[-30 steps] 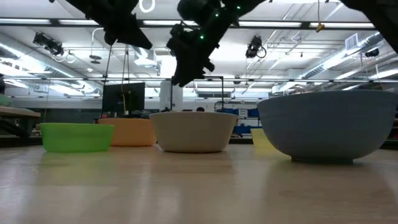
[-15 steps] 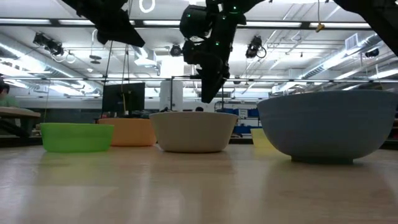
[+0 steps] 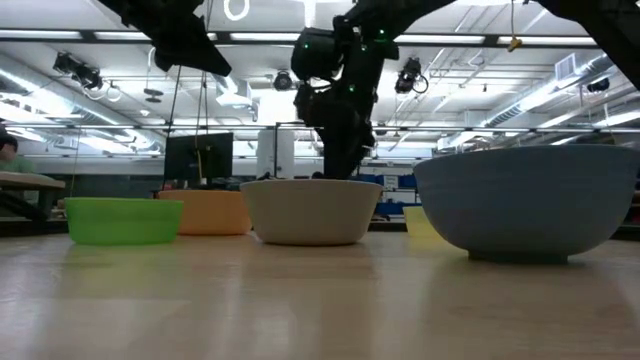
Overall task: Nest bowls inside each other
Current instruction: Stack the gray bowl on top of the orange bowl
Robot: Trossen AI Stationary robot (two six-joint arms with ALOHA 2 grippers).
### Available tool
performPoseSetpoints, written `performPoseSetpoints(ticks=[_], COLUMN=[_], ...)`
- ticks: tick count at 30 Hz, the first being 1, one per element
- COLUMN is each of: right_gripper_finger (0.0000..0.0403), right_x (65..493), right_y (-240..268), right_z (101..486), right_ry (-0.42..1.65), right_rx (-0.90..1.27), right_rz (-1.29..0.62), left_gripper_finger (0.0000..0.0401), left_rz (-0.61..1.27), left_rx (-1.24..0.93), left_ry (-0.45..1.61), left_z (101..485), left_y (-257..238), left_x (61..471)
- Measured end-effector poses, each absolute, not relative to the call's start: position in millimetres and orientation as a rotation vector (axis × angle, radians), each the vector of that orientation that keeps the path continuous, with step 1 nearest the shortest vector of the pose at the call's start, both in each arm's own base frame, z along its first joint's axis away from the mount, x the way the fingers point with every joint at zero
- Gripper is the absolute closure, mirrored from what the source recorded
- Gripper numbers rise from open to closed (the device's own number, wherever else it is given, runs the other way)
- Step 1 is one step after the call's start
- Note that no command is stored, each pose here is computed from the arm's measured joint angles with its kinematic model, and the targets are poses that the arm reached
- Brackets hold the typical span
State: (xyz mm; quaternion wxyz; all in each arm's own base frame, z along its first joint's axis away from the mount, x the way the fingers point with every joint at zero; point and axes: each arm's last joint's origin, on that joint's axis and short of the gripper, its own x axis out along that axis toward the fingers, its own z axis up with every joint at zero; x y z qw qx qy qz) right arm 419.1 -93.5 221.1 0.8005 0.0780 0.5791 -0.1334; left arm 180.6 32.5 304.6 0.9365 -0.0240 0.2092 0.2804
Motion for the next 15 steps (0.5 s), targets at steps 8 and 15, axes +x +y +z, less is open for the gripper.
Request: performPoseSetpoints(ticks=[8, 15], right_gripper_finger=[0.0141, 0.0173], right_x=[415, 415], right_y=[-93, -92], right_z=[194, 176], right_ry=[1.236, 1.189], right_rx=[0.208, 0.215], right_rz=[-0.308, -0.311], left_gripper_finger=[0.0341, 0.0341], left_rz=[0.573, 0.573], left_rx=[-0.048, -0.048], left_ry=[0.428, 0.428], left_z=[305, 305], left_y=[32, 32], left_x=[181, 181])
